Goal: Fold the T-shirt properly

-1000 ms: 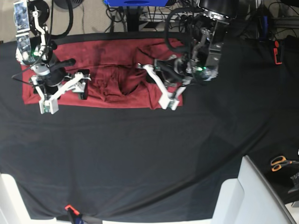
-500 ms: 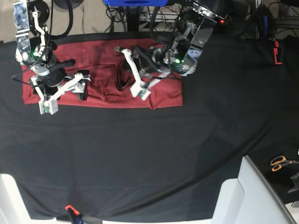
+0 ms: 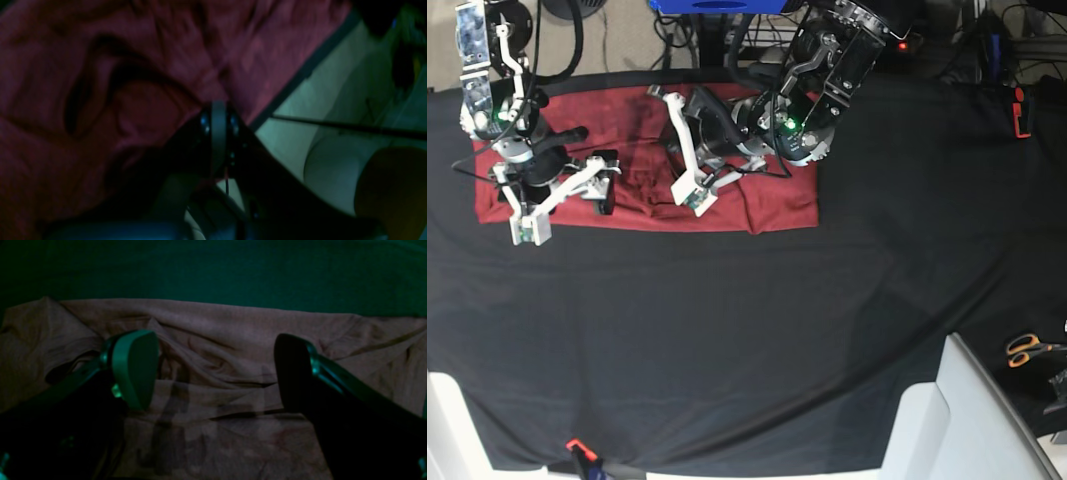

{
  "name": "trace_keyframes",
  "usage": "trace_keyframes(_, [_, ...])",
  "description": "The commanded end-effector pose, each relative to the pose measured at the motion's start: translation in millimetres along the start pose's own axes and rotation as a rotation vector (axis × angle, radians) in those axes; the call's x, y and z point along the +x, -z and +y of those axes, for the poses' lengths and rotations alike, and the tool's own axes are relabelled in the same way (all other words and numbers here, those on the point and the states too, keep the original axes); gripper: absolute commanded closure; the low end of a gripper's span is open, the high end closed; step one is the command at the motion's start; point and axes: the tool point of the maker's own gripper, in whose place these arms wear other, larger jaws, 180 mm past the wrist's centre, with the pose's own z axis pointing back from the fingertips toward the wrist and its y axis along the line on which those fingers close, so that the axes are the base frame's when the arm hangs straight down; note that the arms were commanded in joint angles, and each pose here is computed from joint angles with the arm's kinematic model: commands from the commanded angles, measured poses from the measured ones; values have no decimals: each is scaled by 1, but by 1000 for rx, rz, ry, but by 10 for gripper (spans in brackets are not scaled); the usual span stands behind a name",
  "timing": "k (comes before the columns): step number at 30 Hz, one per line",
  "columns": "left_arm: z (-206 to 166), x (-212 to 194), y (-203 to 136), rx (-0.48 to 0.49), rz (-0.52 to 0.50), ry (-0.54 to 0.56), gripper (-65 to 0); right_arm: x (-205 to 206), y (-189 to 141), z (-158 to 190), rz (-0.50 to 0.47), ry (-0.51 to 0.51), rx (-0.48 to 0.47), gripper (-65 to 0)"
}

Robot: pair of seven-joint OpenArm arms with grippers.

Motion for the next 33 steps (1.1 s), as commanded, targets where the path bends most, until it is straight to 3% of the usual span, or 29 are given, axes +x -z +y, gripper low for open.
trace_keyframes(1, [-7, 18, -5, -19, -56, 9, 0, 14, -2, 1, -45, -9, 6, -509])
trace_keyframes(14, [73, 8, -28, 144, -73, -135, 0, 13, -2, 1, -44, -8, 5, -509])
trace_keyframes(24, [84, -15, -16, 156, -6, -179, 0, 7, 1, -2, -26, -4, -1, -509])
trace_keyframes(33, [90, 13, -9, 153, -31, -165, 0, -6, 8, -4, 4, 26, -9, -509])
